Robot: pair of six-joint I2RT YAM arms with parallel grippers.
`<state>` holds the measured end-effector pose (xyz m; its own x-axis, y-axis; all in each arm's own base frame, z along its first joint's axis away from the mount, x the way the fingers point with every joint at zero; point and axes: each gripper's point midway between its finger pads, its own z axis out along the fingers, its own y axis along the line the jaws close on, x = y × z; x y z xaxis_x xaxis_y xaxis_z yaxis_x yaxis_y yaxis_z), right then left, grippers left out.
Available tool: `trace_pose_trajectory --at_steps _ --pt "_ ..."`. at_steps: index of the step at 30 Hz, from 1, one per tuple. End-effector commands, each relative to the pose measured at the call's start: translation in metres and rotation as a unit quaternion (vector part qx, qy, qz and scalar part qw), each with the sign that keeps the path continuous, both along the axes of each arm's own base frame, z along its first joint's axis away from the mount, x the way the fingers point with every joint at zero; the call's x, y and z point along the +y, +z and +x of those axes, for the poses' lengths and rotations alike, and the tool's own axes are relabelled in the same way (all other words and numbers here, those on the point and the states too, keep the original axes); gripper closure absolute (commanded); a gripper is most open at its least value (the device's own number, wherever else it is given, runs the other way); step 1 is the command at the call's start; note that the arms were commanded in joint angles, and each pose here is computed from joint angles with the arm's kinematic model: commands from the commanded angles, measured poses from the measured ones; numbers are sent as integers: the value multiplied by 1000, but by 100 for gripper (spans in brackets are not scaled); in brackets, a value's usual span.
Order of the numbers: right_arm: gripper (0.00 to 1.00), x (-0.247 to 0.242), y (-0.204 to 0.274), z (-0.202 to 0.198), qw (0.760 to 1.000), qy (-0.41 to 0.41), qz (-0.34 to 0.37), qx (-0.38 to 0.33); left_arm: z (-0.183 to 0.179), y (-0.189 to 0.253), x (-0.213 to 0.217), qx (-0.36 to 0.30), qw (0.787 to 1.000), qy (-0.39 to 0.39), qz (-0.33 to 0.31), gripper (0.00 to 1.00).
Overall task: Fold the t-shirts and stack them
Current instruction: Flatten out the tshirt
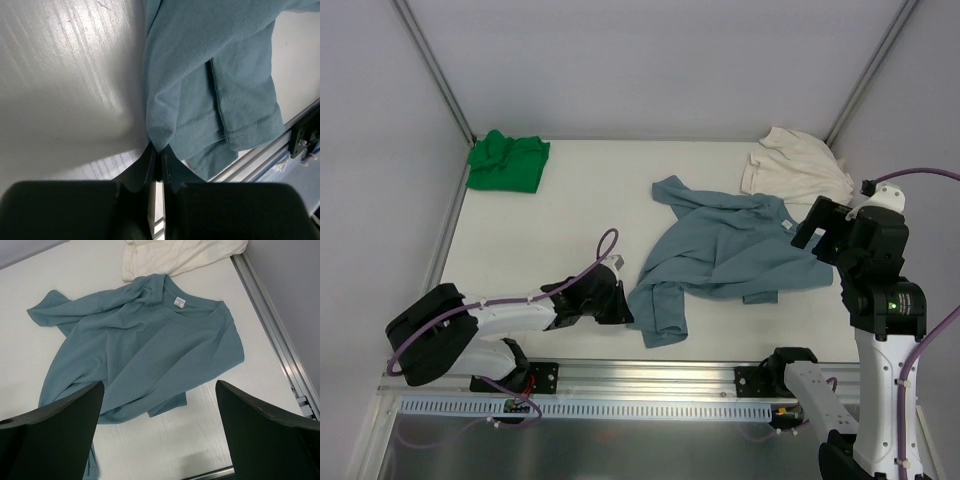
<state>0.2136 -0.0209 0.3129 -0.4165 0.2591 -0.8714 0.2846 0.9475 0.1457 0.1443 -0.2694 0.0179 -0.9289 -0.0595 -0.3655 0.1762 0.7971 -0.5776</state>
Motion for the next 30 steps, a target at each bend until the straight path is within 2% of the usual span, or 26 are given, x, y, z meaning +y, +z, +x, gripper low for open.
trace_pose_trajectory --at_steps 1,3,4,6,7,8,11,14,20,29,30 --pt "0 -4 1 2 1000 -8 -7 -6 5 10 14 -34 998 -2 55 100" --pt "0 -3 -1 3 1000 -4 -5 -4 16 35 15 -69 996 6 61 100" --pt "1 -2 -1 4 1000 -4 -4 -4 17 37 30 -81 992 6 99 100" --pt "1 -2 -3 4 1000 -3 -3 -1 32 79 32 -130 987 15 97 100" --pt "1 -2 -4 5 1000 -3 -3 -1 36 85 51 -150 978 15 144 100" --pt "1 -2 -3 5 1000 -2 -2 -2 46 119 50 -185 973 25 133 100" --pt "1 -1 -5 6 1000 -1 0 1 59 167 67 -239 956 28 165 100" --pt "1 1 -8 8 1000 3 4 2 67 197 78 -270 944 28 187 100" --pt "0 1 -11 8 1000 3 4 6 74 218 88 -299 930 24 212 100" --pt "1 0 -13 9 1000 3 -2 11 68 199 110 -290 922 28 254 100" --pt "1 0 -13 10 1000 3 -2 10 67 196 111 -285 924 29 254 81"
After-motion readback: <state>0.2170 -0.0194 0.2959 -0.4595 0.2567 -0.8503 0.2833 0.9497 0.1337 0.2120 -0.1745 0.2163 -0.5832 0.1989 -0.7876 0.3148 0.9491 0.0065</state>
